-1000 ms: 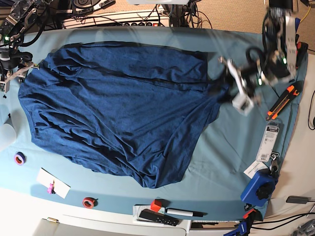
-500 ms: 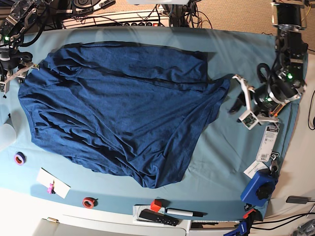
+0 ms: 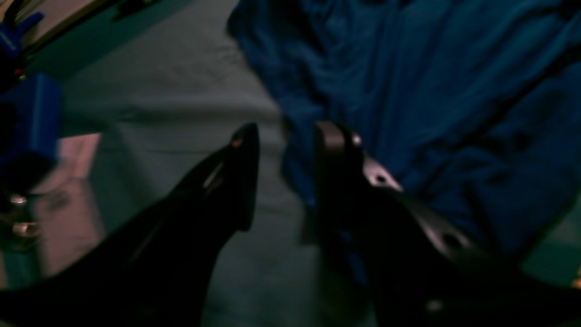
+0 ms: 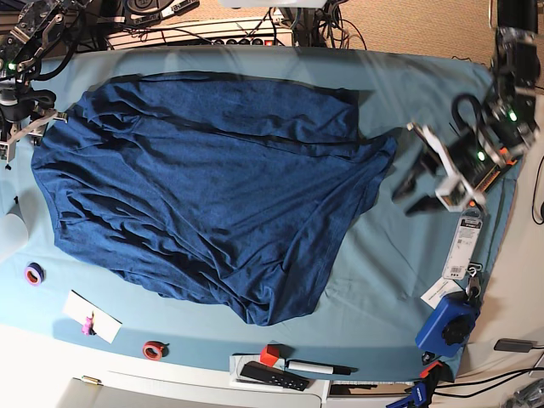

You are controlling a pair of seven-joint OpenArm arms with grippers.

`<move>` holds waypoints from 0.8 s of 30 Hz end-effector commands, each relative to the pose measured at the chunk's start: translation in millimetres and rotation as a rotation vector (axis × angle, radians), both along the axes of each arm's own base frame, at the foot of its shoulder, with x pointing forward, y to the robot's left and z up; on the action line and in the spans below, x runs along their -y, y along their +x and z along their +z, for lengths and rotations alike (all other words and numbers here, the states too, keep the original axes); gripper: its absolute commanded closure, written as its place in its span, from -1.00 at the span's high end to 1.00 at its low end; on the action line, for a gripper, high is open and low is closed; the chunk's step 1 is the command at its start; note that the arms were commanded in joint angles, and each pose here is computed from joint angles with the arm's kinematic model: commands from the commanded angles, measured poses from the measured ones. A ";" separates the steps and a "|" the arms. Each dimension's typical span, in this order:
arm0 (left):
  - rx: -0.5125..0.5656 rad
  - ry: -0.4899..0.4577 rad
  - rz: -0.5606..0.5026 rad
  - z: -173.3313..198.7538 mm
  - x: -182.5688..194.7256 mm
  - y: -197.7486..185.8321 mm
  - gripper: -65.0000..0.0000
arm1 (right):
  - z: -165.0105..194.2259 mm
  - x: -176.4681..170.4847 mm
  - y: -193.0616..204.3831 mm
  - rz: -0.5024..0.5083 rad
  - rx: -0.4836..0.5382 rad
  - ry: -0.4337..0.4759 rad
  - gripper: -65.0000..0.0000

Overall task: Layout the t-shirt on the table in an organized manner, then fold the t-shirt properly
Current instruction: 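Release the shirt and lift the left gripper away from the fabric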

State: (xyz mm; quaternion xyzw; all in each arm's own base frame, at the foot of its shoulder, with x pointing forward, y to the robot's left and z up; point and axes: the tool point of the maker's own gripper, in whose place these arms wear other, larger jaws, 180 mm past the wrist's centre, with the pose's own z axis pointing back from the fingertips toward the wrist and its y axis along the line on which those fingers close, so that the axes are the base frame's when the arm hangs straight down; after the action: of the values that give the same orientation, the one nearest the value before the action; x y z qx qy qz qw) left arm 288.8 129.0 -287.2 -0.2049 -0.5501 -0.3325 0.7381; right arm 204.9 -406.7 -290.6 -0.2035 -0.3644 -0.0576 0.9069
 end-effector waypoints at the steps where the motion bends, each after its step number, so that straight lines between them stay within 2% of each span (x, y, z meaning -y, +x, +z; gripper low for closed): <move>1: 0.015 -0.033 -0.012 5.9 4.1 -1.0 -0.43 | 14.8 4.6 6.6 0.017 0.040 -0.034 -0.17; 6: -0.102 -0.041 -0.057 -31.6 21.3 -22.3 -0.43 | 17.2 4.4 8.9 0.023 0.056 -0.039 -0.17; 11: -0.179 0.072 -0.175 -62.1 30.2 -52.2 -0.43 | 17.2 4.4 8.9 0.023 0.055 -0.039 -0.17; 17: -0.246 0.184 -0.268 -77.7 15.0 -74.9 -0.43 | 17.3 4.5 9.1 0.024 0.057 -0.040 -0.17; 21: -0.314 0.215 -0.329 -88.8 12.5 -97.0 -0.43 | 17.5 4.5 9.3 0.025 0.058 -0.040 -0.17; 22: -0.330 0.216 -0.345 -92.2 14.7 -104.0 -0.38 | 17.4 4.4 9.3 0.024 0.058 -0.040 -0.17; 24: -0.355 0.215 -0.378 -98.5 22.1 -116.3 -0.10 | 17.2 4.4 9.0 0.024 0.057 -0.039 -0.17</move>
State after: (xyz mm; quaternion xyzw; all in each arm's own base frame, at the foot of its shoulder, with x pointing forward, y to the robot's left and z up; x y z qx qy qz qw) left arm 166.6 104.4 -393.1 -0.2826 -0.3161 -0.4760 0.7705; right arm 207.9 -406.3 -287.9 -0.2039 -0.3742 -0.0536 0.9031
